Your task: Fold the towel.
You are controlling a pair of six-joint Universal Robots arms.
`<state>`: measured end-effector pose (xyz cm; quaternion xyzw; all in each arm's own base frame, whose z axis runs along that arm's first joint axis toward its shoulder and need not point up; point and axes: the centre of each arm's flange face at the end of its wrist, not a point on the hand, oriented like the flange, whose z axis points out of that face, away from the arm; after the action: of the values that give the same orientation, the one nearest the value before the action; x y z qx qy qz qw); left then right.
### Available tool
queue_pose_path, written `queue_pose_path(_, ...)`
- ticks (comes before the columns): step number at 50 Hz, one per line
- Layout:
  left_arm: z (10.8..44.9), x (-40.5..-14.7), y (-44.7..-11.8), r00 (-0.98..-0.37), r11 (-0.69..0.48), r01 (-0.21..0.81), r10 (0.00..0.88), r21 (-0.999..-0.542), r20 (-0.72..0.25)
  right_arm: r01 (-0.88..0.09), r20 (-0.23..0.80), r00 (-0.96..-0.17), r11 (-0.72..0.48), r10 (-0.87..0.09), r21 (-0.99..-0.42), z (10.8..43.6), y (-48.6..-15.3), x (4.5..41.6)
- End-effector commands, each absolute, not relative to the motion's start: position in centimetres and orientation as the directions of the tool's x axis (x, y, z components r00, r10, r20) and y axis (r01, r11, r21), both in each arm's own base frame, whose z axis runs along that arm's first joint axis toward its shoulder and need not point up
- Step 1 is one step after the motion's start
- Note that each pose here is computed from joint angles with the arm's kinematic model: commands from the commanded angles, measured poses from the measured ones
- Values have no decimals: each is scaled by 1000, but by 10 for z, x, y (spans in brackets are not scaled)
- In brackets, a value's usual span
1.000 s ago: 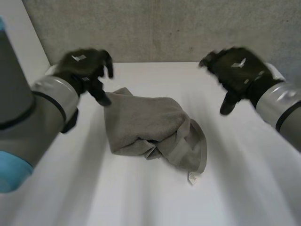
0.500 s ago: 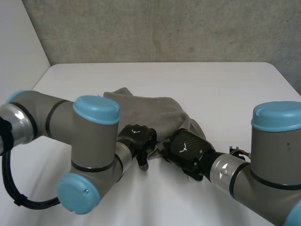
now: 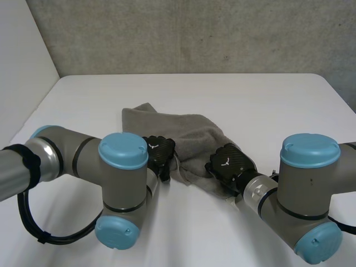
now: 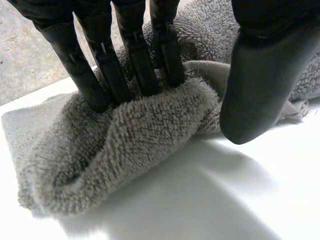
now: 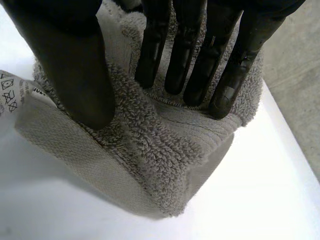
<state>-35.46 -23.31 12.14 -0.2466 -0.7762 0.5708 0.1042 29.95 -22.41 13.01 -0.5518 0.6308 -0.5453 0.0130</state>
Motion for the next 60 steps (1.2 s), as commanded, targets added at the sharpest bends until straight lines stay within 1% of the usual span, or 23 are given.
queue_pose_path(1, 118, -356, -235, -856, 216, 258, 503, -942, -119, -674, 557, -436, -154, -706, -722, 129, -233, 293)
queue_pose_path(8, 131, -353, -239, -881, 197, 236, 457, -952, -124, -631, 522, -510, -116, -683, -767, 141, -244, 289)
queue_pose_path(13, 148, -345, -245, -913, 179, 200, 390, -963, -117, -560, 472, -621, -67, -625, -826, 164, -263, 278)
queue_pose_path(16, 174, -339, -247, -924, 143, 161, 370, -976, -99, -491, 432, -688, -64, -583, -869, 191, -274, 272)
queue_pose_path(18, 215, -322, -251, -941, 76, 101, 331, -992, -70, -453, 414, -720, -74, -557, -888, 211, -277, 266)
queue_pose_path(19, 215, -322, -251, -941, 76, 101, 331, -992, -70, -453, 414, -720, -74, -557, -888, 211, -277, 266)
queue_pose_path(21, 237, -314, -252, -947, 37, 69, 317, -997, -54, -380, 377, -775, -103, -508, -919, 260, -277, 253)
queue_pose_path(22, 255, -308, -250, -948, 0, 43, 317, -999, -41, -380, 377, -775, -103, -507, -919, 261, -277, 253)
queue_pose_path(23, 279, -303, -245, -948, -48, 9, 318, -999, -24, -351, 362, -796, -118, -485, -929, 284, -276, 246)
queue_pose_path(24, 279, -303, -245, -948, -48, 9, 318, -999, -24, -328, 346, -813, -123, -469, -937, 303, -274, 239)
queue_pose_path(26, 323, -289, -233, -945, -145, -63, 328, -987, 12, -304, 328, -828, -127, -455, -944, 318, -274, 232)
queue_pose_path(30, 343, -274, -231, -946, -190, -98, 324, -977, 32, -272, 297, -852, -121, -430, -955, 334, -276, 220)
queue_pose_path(35, 334, -260, -246, -954, -165, -95, 297, -982, 42, -271, 291, -860, -107, -420, -957, 333, -283, 214)
queue_pose_path(38, 310, -258, -252, -956, -100, -63, 291, -993, 31, -287, 278, -853, -48, -441, -957, 312, -291, 216)
queue_pose_path(39, 287, -260, -254, -955, -43, -32, 295, -999, 18, -301, 269, -850, -2, -453, -954, 296, -298, 217)
queue_pose_path(40, 287, -260, -254, -955, -42, -32, 295, -999, 18, -317, 262, -845, 43, -465, -947, 280, -305, 218)
queue_pose_path(42, 251, -273, -246, -934, 54, 20, 358, -998, 1, -337, 263, -840, 76, -474, -938, 266, -310, 219)
queue_pose_path(43, 251, -273, -246, -934, 54, 20, 358, -998, 1, -360, 271, -834, 103, -481, -927, 254, -313, 219)
queue_pose_path(45, 230, -299, -218, -860, 106, 63, 510, -992, 0, -385, 285, -821, 112, -494, -916, 245, -314, 222)
queue_pose_path(48, 223, -310, -203, -814, 120, 82, 580, -989, 3, -424, 310, -805, 125, -506, -897, 232, -317, 223)
queue_pose_path(50, 206, -325, -183, -740, 151, 125, 673, -981, 9, -432, 314, -803, 131, -506, -892, 228, -319, 222)
queue_pose_path(55, 193, -337, -168, -705, 170, 157, 710, -973, 10, -430, 317, -816, 140, -483, -892, 225, -326, 218)
queue_pose_path(60, 178, -350, -162, -696, 180, 178, 718, -967, 5, -414, 349, -871, 134, -346, -900, 231, -347, 194)
